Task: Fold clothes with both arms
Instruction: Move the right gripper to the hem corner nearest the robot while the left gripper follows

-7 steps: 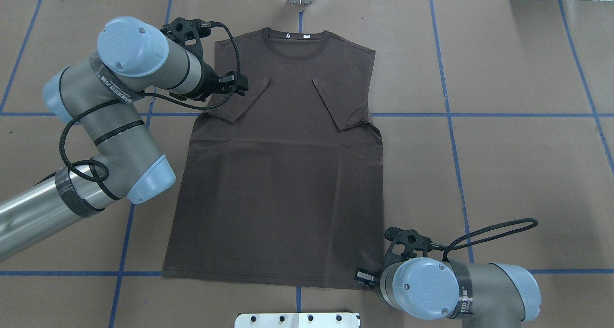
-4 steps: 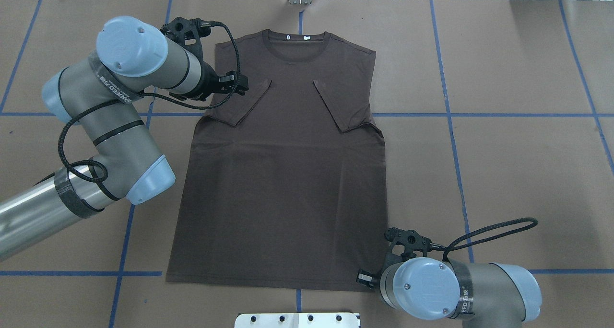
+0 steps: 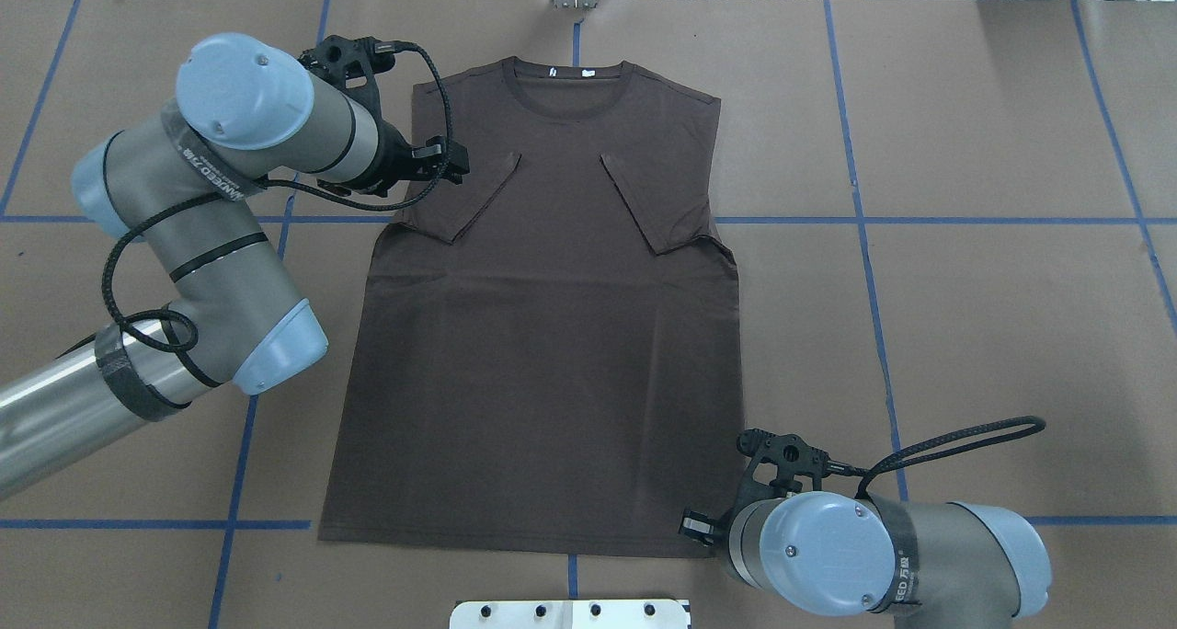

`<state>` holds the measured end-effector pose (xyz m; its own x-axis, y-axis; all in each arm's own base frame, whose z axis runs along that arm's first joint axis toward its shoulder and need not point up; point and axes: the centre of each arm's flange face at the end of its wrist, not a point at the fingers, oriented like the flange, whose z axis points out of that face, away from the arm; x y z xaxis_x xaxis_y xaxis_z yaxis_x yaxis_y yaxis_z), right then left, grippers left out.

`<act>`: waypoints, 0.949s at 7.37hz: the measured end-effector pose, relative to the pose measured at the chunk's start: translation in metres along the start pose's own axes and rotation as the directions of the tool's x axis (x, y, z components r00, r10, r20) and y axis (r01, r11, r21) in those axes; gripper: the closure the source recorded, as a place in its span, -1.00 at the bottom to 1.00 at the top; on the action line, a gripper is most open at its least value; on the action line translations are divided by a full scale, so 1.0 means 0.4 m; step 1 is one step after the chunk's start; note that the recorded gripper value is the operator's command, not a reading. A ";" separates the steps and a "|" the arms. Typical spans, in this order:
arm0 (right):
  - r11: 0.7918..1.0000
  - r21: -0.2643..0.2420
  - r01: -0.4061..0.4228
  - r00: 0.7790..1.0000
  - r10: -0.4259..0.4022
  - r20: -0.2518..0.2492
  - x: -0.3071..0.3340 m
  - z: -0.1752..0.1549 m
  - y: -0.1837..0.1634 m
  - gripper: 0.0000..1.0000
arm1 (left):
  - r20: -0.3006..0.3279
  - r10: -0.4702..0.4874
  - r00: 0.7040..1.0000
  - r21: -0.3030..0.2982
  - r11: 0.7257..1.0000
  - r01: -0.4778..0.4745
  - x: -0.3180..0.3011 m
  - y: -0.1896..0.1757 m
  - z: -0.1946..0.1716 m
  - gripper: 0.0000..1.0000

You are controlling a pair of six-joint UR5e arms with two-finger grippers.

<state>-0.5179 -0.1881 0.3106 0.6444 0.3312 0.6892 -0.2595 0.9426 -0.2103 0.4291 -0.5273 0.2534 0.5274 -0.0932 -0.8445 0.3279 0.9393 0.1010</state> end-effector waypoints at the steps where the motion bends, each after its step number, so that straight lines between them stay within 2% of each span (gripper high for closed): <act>1: 1.000 0.011 0.000 1.000 0.000 0.017 -0.005 -0.019 -0.009 1.00 | -0.003 -0.060 0.998 -0.015 0.998 0.060 -0.053 0.036 -0.023 -1.00; 3: 1.000 0.023 -0.001 0.999 0.000 0.047 -0.013 -0.056 -0.028 1.00 | 0.008 -0.184 0.983 -0.076 0.980 0.184 -0.168 0.198 -0.089 -0.98; 5: 1.000 0.027 -0.003 0.998 0.001 0.070 -0.020 -0.080 -0.042 1.00 | 0.077 -0.281 0.957 -0.113 0.951 0.288 -0.252 0.411 -0.102 -0.98; 7: 0.999 0.028 0.022 0.994 -0.025 0.102 -0.028 -0.100 -0.054 1.00 | 0.162 -0.344 0.925 -0.122 0.923 0.365 -0.291 0.625 -0.061 -0.98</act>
<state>-0.4909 -0.2105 0.2796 0.5736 0.3015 0.7617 -0.2650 0.9481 -0.1757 0.4305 -0.2737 0.3642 0.5018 -0.4626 -0.7309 0.3991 0.8735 -0.2789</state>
